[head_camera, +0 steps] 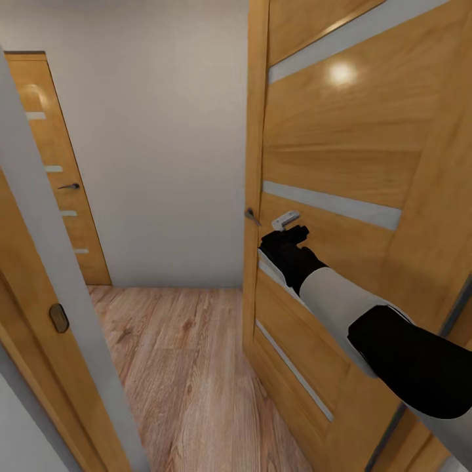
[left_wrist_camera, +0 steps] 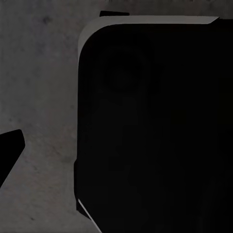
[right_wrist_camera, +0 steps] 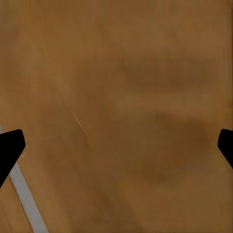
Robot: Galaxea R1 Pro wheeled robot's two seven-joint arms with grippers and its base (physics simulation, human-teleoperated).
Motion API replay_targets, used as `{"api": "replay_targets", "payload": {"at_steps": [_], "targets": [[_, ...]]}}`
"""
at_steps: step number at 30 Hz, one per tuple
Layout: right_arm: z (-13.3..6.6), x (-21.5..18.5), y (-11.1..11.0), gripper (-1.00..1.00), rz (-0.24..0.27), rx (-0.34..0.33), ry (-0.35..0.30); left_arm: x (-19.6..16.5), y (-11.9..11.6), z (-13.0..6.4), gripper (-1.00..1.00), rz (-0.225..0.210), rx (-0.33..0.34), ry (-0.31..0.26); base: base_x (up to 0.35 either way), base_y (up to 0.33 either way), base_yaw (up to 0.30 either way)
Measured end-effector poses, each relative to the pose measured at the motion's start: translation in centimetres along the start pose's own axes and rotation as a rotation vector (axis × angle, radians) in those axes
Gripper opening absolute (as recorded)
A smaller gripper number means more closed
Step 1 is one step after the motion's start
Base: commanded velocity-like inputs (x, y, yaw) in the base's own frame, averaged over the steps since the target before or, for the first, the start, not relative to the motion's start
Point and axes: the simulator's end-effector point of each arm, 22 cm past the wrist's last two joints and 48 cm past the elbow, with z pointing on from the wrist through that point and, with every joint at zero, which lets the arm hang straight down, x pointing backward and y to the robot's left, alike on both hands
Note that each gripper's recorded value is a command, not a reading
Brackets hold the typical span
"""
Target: Move the two storage containers from the living room to the garage. In the garage, place one container on the floor and stack the other container on top of it (either order is fine).
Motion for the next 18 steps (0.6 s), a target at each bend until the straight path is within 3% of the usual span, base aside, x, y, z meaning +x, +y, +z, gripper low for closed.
{"api": "replay_targets", "payload": {"at_steps": [6, 18], "targets": [[-0.30, 0.14, 1.10, 1.00, 0.053, -0.054, 0.022, -0.06, 0.00, 0.00, 1.00, 0.000, 0.000, -0.001, 0.000, 0.000, 0.000], [-0.30, 0.16, 1.18, 1.00, 0.057, -0.058, 0.024, -0.12, -0.01, 0.00, 1.00, 0.000, 0.000, -0.003, 0.000, 0.000, 0.000]]}}
